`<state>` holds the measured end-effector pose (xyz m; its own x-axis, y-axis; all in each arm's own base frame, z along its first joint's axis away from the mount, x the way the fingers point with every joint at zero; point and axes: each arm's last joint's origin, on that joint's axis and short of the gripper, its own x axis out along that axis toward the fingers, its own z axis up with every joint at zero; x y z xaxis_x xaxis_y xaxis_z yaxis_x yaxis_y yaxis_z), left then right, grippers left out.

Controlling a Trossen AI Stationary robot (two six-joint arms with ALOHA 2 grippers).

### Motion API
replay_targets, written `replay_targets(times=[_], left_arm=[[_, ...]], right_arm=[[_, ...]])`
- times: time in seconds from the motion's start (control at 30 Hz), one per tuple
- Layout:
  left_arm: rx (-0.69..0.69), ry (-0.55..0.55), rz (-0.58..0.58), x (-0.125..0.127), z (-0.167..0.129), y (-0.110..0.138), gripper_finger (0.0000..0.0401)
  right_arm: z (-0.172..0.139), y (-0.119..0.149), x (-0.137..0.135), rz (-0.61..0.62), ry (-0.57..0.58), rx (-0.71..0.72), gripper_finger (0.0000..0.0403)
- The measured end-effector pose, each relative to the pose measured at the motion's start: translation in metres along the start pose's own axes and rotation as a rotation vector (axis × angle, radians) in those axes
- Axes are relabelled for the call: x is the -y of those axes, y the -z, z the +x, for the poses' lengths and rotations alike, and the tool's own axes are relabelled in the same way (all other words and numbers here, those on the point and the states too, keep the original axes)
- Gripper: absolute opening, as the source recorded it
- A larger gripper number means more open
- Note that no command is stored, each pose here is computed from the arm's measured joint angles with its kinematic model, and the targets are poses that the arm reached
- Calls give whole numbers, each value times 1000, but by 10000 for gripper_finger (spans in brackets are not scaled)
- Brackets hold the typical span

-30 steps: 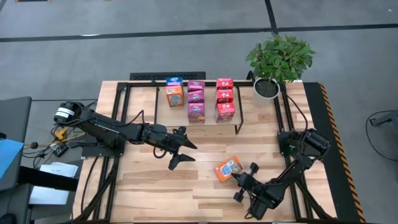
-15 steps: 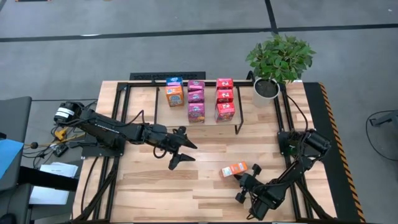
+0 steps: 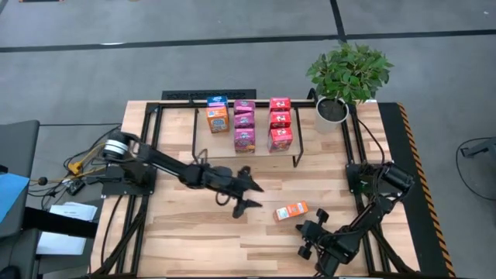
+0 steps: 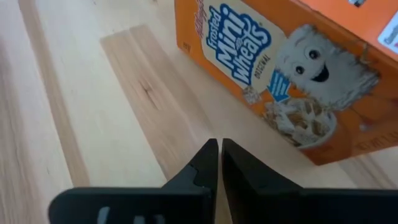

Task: Stack cereal on shelf
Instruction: Put the orange cereal box on the shelf aligned with the other orange cereal box

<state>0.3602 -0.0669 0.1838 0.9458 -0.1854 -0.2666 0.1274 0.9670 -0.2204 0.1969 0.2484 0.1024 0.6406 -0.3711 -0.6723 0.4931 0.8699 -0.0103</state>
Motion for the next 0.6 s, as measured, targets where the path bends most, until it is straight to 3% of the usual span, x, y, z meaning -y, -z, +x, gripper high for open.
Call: replay_targets(times=[0.13,0.33,0.6], left_arm=[[-74,54,-36,-1,23,15,272],[-118,42,-52,0,39,24,297],[-116,-62,104,30,47,18,326]], right_arm=[[0,0,0,1,1,-6,48],[0,0,0,1,1,-10,64],[4,-3,1,6,15,-10,114]])
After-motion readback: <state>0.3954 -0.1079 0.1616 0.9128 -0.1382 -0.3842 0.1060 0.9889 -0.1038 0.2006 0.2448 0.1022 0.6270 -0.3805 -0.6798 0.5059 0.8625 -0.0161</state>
